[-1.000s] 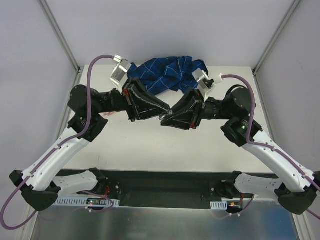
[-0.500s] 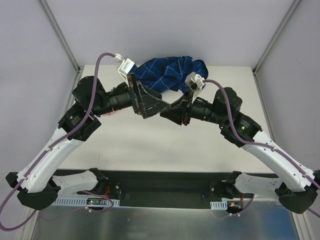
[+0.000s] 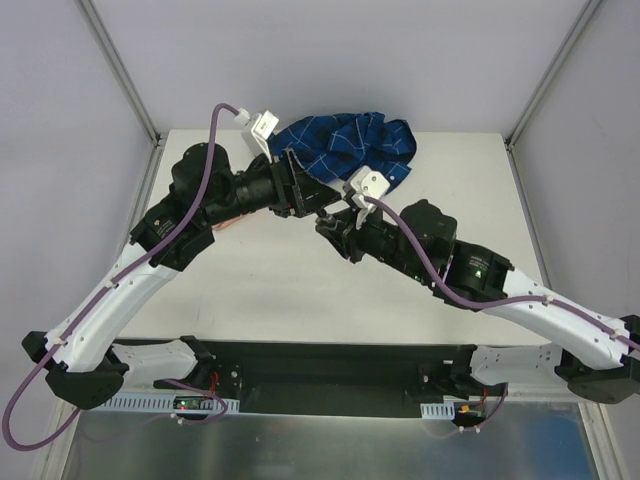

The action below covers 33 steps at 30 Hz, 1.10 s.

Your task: Paint the nails

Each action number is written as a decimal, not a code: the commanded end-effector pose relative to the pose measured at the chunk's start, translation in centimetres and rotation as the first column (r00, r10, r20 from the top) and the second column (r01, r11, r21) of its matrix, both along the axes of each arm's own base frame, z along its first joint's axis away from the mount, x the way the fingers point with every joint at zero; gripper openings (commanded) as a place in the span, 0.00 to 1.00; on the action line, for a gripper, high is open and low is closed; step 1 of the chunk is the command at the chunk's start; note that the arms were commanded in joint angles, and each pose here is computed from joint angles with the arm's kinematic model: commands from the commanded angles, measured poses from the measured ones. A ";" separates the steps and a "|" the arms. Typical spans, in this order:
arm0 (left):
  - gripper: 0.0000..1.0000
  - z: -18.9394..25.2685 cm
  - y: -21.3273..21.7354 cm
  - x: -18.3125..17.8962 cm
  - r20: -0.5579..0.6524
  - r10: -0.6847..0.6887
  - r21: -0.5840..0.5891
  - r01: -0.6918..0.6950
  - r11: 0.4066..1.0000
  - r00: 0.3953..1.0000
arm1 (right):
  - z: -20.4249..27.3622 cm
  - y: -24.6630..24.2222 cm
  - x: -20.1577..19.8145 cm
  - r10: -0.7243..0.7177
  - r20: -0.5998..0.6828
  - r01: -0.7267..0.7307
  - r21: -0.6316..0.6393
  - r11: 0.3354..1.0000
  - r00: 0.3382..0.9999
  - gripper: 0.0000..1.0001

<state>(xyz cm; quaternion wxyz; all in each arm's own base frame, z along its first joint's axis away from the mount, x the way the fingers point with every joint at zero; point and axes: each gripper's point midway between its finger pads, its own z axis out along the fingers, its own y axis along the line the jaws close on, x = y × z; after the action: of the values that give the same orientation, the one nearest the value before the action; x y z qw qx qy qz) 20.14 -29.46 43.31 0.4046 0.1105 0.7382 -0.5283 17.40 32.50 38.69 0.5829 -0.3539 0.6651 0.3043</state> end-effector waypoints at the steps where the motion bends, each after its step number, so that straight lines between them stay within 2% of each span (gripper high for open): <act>1: 0.58 1.1 0.8 0.0 -0.003 0.039 -0.042 -0.039 0.998 0.999 | 3.0 -2.1 2.7 -0.194 0.076 0.192 0.025 0.981 0.978 0.00; 7: 0.41 0.4 -0.5 -0.2 -0.027 -0.011 -0.060 0.009 0.998 1.000 | 3.4 -2.0 3.1 -0.226 0.078 0.224 0.035 0.974 0.971 0.00; 8: 0.33 0.6 -0.6 -0.3 -0.017 -0.022 -0.065 0.021 0.998 1.000 | 3.5 -2.2 3.2 -0.234 0.078 0.231 0.039 0.972 0.969 0.00; 9: 0.19 0.7 -0.7 -0.3 -0.005 -0.027 -0.066 0.027 0.997 1.000 | 3.6 -2.4 3.3 -0.243 0.078 0.240 0.044 0.970 0.967 0.00; 12: 0.00 1.0 -0.9 -0.6 0.030 -0.054 -0.068 0.056 0.996 0.998 | 3.8 -2.6 2.9 -0.233 0.074 0.229 0.061 0.972 0.970 0.00; 15: 0.00 1.6 -1.6 -2.0 0.088 -0.157 -0.095 0.165 0.982 0.984 | 3.3 -2.0 1.7 -0.136 0.067 0.132 0.069 0.989 0.988 0.00; 16: 0.00 3.0 -1.9 -2.6 0.148 -0.191 -0.130 0.210 0.969 0.970 | 3.6 -1.8 0.7 -0.068 0.062 0.063 0.086 0.994 0.996 0.00; 17: 0.00 3.1 -2.2 -3.4 0.169 -0.242 -0.135 0.266 0.955 0.955 | 3.4 0.2 -3.2 0.205 0.044 -0.208 0.093 0.974 0.978 0.00; 18: 0.00 3.7 -2.4 -5.4 0.209 -0.347 -0.152 0.381 0.912 0.914 | 3.1 0.0 -3.9 0.312 0.015 -0.311 0.107 0.944 0.950 0.00; 19: 0.00 5.5 -2.2 -6.8 0.305 -0.399 -0.179 0.464 0.868 0.865 | 3.6 0.2 -6.2 0.451 -0.034 -0.440 0.169 0.882 0.892 0.00; 20: 0.00 5.5 -2.3 -7.9 0.312 -0.452 -0.198 0.523 0.829 0.836 | 5.2 -0.3 -9.7 0.662 0.002 -0.645 0.225 0.730 0.750 0.00; 21: 0.00 5.7 -1.7 -9.8 0.350 -0.527 -0.189 0.609 0.770 0.774 | 5.3 -0.6 -11.0 0.724 -0.006 -0.699 0.252 0.669 0.690 0.00; 23: 0.00 6.2 -1.1 -11.0 0.416 -0.538 -0.203 0.651 0.731 0.733 | 6.7 -1.5 -13.4 0.802 0.015 -0.768 0.298 0.567 0.598 0.00; 24: 0.00 6.6 -0.5 -11.6 0.443 -0.532 -0.198 0.658 0.726 0.721 | 6.9 -1.7 -13.7 0.809 0.017 -0.774 0.306 0.555 0.587 0.00; 28: 0.00 7.1 0.2 -12.1 0.484 -0.504 -0.173 0.643 0.746 0.715 | 7.0 -2.0 -13.3 0.789 0.017 -0.752 0.318 0.578 0.614 0.00; 30: 0.00 7.3 0.4 -11.8 0.471 -0.488 -0.152 0.613 0.775 0.734 | 6.7 -1.9 -12.4 0.758 0.003 -0.720 0.316 0.618 0.653 0.00; 31: 0.15 7.5 0.3 -11.2 0.463 -0.460 -0.151 0.579 0.801 0.758 | 7.0 -1.9 -11.6 0.723 0.009 -0.688 0.316 0.653 0.691 0.00; 32: 0.50 8.1 0.6 -11.2 0.490 -0.439 -0.131 0.562 0.817 0.753 | 5.8 -1.7 -11.0 0.702 -0.035 -0.665 0.291 0.688 0.711 0.00; 33: 0.67 7.7 0.6 -10.9 0.459 -0.436 -0.122 0.541 0.832 0.774 | 5.6 -1.6 -10.6 0.687 -0.031 -0.655 0.270 0.705 0.726 0.00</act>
<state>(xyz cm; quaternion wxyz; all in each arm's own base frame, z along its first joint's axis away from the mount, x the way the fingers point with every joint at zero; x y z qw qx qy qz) 9.37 -29.69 48.78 0.3772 0.3609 0.5070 -0.6859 8.19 31.12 45.15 0.4426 -0.4277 0.5061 0.6042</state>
